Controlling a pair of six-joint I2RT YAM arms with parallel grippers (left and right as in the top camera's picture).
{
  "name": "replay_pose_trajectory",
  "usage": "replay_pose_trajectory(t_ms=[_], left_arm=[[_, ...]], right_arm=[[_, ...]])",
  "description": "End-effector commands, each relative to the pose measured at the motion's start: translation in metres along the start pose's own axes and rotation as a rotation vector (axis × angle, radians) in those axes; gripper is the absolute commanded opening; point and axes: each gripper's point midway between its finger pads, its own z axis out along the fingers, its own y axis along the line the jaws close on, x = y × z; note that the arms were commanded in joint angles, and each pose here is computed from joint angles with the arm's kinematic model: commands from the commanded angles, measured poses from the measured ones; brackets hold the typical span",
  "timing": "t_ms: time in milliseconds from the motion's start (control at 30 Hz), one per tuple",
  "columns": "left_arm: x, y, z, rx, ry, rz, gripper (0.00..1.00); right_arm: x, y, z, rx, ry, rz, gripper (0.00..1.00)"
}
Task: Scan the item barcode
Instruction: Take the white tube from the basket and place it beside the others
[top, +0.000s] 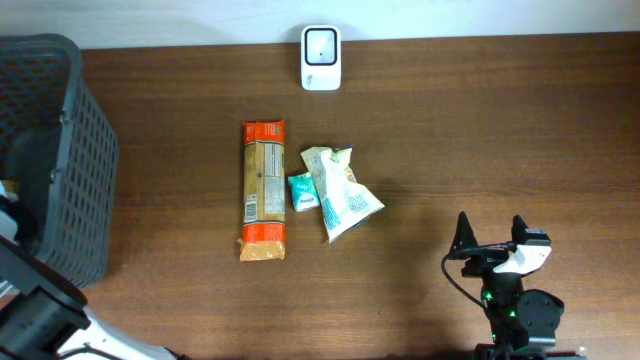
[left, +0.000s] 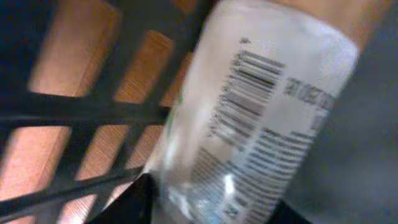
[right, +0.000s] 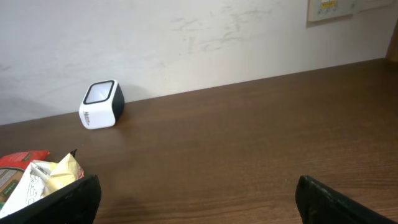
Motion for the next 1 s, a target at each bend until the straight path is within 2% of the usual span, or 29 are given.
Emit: replay_pose_trajectory(t_ms=[0, 67, 133, 200, 300, 433, 467, 567, 600, 633, 700, 733, 800, 867, 967], left_arm=[[0.051, -0.019, 0.037, 0.07, 0.149, 0.003, 0.04], [0.05, -0.021, 0.037, 0.079, 0.143, 0.001, 0.0], [0.048, -0.025, 0.036, 0.094, 0.137, -0.049, 0.0], [0.032, -0.041, 0.027, 0.176, 0.082, -0.052, 0.0], [-0.022, -0.055, -0.012, 0.251, -0.076, -0.032, 0.0], [-0.089, -0.053, -0.088, 0.268, -0.301, -0.006, 0.0], [-0.107, -0.05, -0.117, 0.276, -0.374, -0.019, 0.0], [-0.148, -0.017, -0.201, 0.264, -0.576, -0.184, 0.0], [-0.165, -0.006, -0.253, 0.326, -0.693, -0.23, 0.0], [-0.177, -0.001, -0.327, 0.434, -0.86, -0.204, 0.0], [-0.172, -0.001, -0.423, 0.56, -1.039, -0.19, 0.0], [-0.165, -0.008, -0.452, 0.602, -1.082, -0.168, 0.0], [-0.14, -0.046, -0.496, 0.704, -1.09, -0.093, 0.0], [-0.111, -0.109, -0.516, 0.845, -0.992, 0.011, 0.0], [-0.069, -0.194, -0.471, 0.844, -0.652, 0.059, 0.0]], right_arm=[[0.003, 0.001, 0.0, -0.004, 0.004, -0.003, 0.99], [0.003, 0.001, 0.0, -0.004, 0.004, -0.003, 0.99], [0.003, 0.001, 0.0, -0.004, 0.004, -0.003, 0.99], [0.003, 0.001, 0.0, -0.004, 0.004, -0.003, 0.99], [0.003, 0.001, 0.0, -0.004, 0.004, -0.003, 0.99], [0.003, 0.001, 0.0, -0.004, 0.004, -0.003, 0.99], [0.003, 0.001, 0.0, -0.004, 0.004, -0.003, 0.99], [0.003, 0.001, 0.0, -0.004, 0.004, -0.003, 0.99], [0.003, 0.001, 0.0, -0.004, 0.004, -0.003, 0.99], [0.003, 0.001, 0.0, -0.004, 0.004, -0.003, 0.99], [0.003, 0.001, 0.0, -0.004, 0.004, -0.003, 0.99], [0.003, 0.001, 0.0, -0.004, 0.004, -0.003, 0.99], [0.003, 0.001, 0.0, -0.004, 0.004, -0.003, 0.99], [0.003, 0.001, 0.0, -0.003, 0.004, -0.003, 0.99], [0.003, 0.001, 0.0, -0.004, 0.004, -0.003, 0.99]])
